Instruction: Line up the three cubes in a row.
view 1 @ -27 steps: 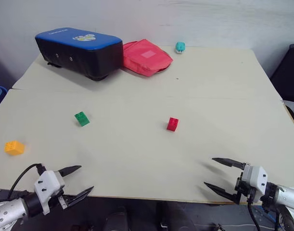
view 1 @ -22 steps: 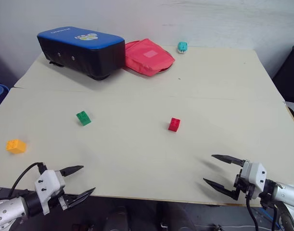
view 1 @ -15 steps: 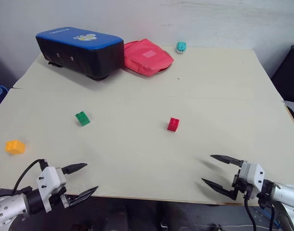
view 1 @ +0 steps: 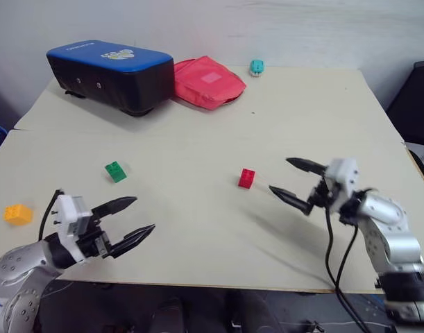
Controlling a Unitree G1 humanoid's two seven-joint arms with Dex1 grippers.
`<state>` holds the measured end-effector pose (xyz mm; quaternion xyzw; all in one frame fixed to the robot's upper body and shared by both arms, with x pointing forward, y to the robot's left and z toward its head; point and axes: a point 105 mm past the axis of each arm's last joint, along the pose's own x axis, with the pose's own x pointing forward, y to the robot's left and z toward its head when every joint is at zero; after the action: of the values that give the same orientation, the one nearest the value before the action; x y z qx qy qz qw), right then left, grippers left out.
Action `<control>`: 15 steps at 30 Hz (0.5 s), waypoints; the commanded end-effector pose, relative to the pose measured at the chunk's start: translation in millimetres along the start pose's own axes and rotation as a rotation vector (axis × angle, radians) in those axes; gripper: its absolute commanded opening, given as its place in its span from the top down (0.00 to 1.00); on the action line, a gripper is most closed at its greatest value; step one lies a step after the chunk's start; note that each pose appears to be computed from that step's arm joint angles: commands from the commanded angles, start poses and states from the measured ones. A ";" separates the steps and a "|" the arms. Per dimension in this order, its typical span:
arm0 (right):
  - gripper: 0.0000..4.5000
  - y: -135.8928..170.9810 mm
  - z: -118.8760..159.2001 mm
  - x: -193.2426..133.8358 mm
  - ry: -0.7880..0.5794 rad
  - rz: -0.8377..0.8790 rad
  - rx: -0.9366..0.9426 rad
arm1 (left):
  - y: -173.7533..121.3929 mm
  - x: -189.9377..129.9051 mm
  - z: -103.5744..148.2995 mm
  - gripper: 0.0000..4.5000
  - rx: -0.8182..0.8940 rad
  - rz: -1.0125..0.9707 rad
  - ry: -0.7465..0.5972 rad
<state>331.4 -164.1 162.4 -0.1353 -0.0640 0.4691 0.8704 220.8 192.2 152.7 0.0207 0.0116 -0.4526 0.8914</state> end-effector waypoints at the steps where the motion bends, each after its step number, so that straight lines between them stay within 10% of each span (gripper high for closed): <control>1: 0.00 -2.4 -11.3 18.7 0.061 0.108 0.040 | -11.5 10.1 -0.5 0.02 -0.002 -0.064 0.004; 15: 0.00 -12.2 -38.2 70.3 0.174 0.206 0.099 | -21.7 20.3 -12.3 0.02 0.033 -0.120 0.055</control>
<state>385.8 -119.8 120.7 -0.1276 0.0670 0.5450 0.8260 217.8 167.6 134.4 0.0343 0.0410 -0.4969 0.8661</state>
